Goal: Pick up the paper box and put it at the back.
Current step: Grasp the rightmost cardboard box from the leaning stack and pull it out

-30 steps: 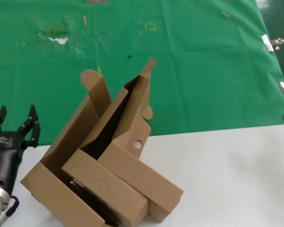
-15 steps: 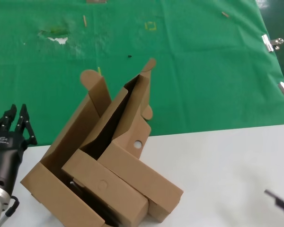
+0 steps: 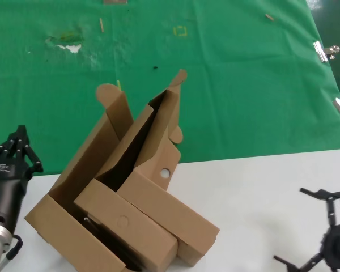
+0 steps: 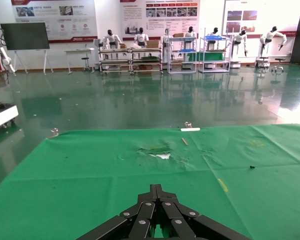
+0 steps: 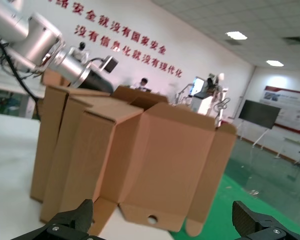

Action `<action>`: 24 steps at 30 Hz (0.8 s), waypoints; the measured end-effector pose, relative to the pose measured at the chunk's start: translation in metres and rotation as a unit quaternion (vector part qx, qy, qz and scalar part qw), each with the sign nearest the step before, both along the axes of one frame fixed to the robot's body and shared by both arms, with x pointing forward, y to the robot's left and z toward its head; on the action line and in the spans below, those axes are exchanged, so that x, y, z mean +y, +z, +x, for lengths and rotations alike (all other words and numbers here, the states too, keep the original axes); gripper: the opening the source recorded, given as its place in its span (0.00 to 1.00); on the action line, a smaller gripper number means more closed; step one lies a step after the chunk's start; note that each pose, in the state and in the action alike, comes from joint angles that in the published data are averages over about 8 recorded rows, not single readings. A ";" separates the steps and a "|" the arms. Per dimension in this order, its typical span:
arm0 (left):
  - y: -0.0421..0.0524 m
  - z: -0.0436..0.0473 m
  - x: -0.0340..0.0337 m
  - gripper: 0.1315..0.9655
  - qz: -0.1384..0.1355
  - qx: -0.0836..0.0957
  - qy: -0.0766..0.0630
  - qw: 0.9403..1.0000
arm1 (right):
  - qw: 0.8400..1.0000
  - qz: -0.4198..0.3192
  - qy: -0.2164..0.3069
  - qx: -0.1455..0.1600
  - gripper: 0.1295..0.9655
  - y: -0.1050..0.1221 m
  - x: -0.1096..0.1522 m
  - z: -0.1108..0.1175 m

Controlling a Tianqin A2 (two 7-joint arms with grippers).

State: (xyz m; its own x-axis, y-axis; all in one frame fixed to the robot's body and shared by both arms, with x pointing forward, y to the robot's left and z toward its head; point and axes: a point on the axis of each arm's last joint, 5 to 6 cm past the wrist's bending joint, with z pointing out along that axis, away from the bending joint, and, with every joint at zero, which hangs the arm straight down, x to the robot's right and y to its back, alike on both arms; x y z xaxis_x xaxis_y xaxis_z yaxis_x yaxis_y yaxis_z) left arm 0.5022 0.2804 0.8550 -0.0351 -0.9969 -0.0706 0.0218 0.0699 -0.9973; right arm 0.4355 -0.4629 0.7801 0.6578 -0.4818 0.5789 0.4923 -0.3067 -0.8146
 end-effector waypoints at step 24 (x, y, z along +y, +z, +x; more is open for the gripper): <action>0.0000 0.0000 0.0000 0.01 0.000 0.000 0.000 1.000 | 0.994 -0.036 0.087 0.049 1.00 -0.032 0.048 0.028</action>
